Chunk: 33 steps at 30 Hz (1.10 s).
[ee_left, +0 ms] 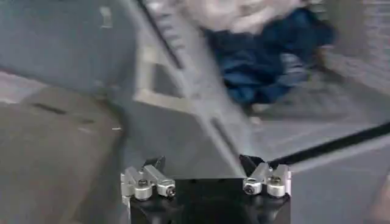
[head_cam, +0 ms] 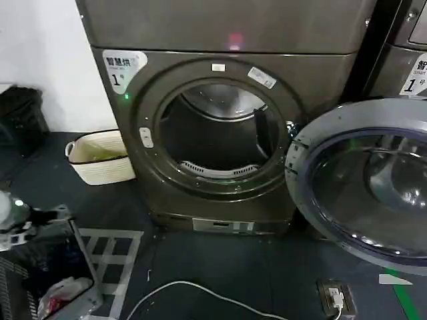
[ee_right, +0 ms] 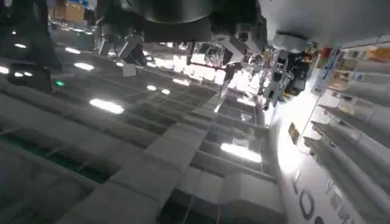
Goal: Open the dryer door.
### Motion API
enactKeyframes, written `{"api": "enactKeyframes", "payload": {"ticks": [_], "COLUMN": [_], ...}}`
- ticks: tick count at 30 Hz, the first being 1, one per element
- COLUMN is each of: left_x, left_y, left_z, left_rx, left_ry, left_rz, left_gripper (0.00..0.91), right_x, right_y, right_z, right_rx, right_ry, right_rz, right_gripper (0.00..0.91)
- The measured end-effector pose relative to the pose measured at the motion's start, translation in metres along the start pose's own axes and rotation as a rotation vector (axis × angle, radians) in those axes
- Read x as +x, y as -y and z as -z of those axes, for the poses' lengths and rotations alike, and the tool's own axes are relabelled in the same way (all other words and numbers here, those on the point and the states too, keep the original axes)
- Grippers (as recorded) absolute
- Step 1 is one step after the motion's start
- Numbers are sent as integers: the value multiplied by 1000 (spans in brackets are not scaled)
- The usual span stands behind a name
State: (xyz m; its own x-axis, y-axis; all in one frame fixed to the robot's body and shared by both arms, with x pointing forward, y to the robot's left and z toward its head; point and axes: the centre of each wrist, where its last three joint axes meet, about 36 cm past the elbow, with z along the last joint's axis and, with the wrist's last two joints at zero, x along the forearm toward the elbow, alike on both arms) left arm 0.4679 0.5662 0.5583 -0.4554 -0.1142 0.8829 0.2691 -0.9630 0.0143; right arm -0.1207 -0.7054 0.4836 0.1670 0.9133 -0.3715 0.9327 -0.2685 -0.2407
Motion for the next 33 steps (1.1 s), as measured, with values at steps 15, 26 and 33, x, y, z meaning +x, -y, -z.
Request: {"api": "enactKeyframes", "payload": {"ticks": [15,26,33], "left_x": [-29,-33,-36], "left_y": [40,45,48], "left_z": [28,33,36], "left_rx": [50,65,67], "left_ry": [104,121,129], "left_rz": [-97,-103,-114], "left_gripper": [907,907,907], "right_x": [6,8,11], "right_y": [-6,-5,-6], "right_z": [-9,-12,-15], "right_rx": [3,17,20], "right_ry": [1,0,-3], "right_rz": [16,14,21], "right_gripper": [907,907,907]}}
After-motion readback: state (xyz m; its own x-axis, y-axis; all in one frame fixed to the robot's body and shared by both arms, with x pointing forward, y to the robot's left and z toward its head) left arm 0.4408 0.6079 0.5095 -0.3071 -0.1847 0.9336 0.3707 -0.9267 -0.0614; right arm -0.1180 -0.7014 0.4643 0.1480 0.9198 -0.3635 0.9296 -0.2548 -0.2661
